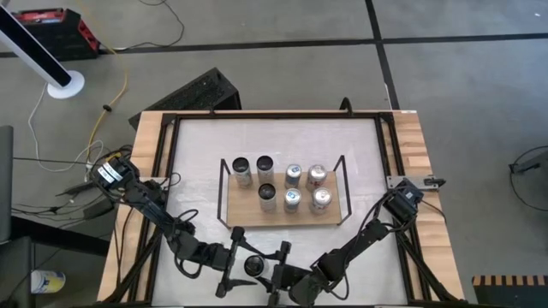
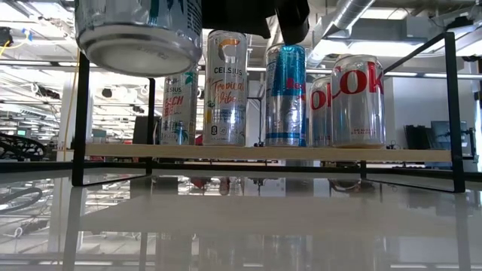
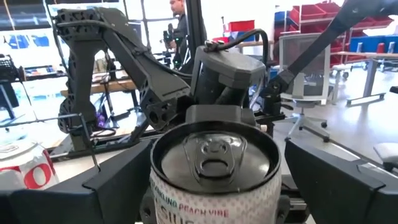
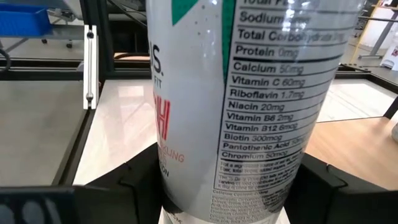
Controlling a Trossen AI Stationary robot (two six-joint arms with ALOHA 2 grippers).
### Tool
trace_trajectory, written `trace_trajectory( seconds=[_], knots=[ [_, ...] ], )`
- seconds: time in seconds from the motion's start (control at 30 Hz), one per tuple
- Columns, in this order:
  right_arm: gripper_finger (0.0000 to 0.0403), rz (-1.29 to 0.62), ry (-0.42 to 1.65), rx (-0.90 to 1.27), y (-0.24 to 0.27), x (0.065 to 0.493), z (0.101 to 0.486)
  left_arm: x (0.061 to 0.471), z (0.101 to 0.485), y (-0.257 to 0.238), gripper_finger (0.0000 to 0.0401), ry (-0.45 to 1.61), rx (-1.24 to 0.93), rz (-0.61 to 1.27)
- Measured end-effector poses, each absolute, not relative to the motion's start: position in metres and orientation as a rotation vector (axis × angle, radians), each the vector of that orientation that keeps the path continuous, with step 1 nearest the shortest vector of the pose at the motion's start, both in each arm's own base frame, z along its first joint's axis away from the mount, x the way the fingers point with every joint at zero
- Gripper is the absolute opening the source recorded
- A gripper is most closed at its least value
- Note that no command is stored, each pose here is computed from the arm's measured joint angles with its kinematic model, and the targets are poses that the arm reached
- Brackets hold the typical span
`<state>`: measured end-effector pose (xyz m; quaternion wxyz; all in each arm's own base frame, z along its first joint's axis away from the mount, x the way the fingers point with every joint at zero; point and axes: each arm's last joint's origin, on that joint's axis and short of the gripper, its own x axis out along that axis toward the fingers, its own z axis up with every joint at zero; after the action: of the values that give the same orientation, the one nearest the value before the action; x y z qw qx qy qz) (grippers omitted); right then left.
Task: Place canned beverage on shelf
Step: Put the white pink soda can on the shelf aligned with the other white pink soda can
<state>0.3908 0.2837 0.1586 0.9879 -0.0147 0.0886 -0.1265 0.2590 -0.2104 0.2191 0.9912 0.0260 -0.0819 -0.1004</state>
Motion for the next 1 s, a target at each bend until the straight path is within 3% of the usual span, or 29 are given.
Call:
trace_trajectory(
  seconds=[0.27,0.5,0.8,0.87,1.0],
  knots=[
    [0.0270,-0.254,0.176,-0.027,0.2837,0.3909,0.1588,0.2590,0.2183,-0.2104,0.0319,-0.156,0.054,-0.202],
    [0.0270,-0.255,0.175,-0.028,0.2837,0.3909,0.1591,0.2590,0.2179,-0.2103,0.0237,-0.153,0.054,-0.199],
    [0.0270,-0.252,0.178,-0.032,0.2854,0.3895,0.1588,0.2589,0.2171,-0.2106,0.0233,-0.147,0.062,-0.203],
    [0.0280,-0.251,0.181,-0.034,0.2858,0.3891,0.1587,0.2589,0.2171,-0.2107,0.0233,-0.147,0.065,-0.204],
    [0.0340,-0.248,0.184,-0.050,0.2874,0.3877,0.1597,0.2578,0.2172,-0.2113,0.0233,-0.144,0.094,-0.209]
  ],
)
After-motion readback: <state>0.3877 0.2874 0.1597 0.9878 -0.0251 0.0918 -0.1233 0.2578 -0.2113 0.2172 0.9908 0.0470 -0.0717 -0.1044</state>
